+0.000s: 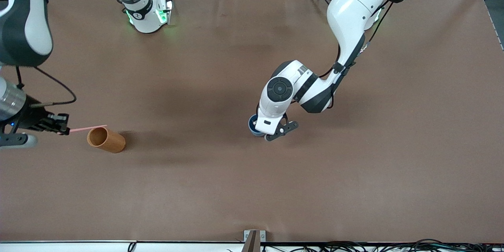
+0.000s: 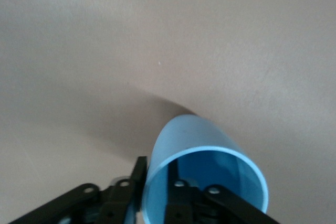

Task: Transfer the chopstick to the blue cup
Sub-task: 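Slide the blue cup toward the middle while the right gripper lifts the stick, then open the left gripper and withdraw while the right gripper carries the stick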

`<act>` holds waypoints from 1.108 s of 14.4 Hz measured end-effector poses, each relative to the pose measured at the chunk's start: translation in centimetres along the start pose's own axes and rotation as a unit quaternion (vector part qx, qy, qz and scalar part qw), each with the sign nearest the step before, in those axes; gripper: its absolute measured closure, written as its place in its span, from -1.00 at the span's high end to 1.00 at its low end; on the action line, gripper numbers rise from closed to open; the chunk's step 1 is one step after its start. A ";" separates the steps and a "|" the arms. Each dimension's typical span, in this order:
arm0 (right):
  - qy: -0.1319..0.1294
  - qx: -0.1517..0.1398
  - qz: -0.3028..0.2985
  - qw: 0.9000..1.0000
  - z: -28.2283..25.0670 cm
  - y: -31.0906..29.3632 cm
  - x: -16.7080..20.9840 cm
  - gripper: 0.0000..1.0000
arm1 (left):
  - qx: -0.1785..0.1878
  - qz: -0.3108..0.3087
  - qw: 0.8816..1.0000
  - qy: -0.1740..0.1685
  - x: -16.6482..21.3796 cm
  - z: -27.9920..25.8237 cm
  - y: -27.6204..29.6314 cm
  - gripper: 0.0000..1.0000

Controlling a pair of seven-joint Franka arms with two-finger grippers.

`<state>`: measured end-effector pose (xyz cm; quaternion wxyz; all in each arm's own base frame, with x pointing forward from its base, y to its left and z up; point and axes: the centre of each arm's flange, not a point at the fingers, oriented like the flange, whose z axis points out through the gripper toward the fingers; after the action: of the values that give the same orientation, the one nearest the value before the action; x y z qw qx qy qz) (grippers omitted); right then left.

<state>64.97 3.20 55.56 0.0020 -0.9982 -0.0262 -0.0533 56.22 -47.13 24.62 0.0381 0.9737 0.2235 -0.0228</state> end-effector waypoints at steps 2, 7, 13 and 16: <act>0.012 0.016 0.005 1.000 -1.7 -5.8 -0.6 -0.80 | -0.003 0.007 1.000 0.017 1.1 -1.5 0.0 -0.01; 0.049 0.073 0.067 0.994 -4.3 -20.1 -2.9 -0.80 | 0.026 0.089 0.995 0.030 8.0 -15.3 -5.4 0.94; 0.103 0.074 0.126 0.984 -4.1 -35.9 -8.5 -0.80 | 0.032 0.169 0.985 0.036 15.5 -29.5 -17.3 1.00; 0.124 0.070 0.117 0.983 -1.2 -41.2 -10.2 -0.80 | 0.027 0.212 0.977 0.023 18.8 -33.4 -24.0 1.00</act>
<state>52.53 43.82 55.73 0.0808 -0.9774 0.0879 -0.1744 63.54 -14.65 55.23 0.0106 0.9999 0.0122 0.0024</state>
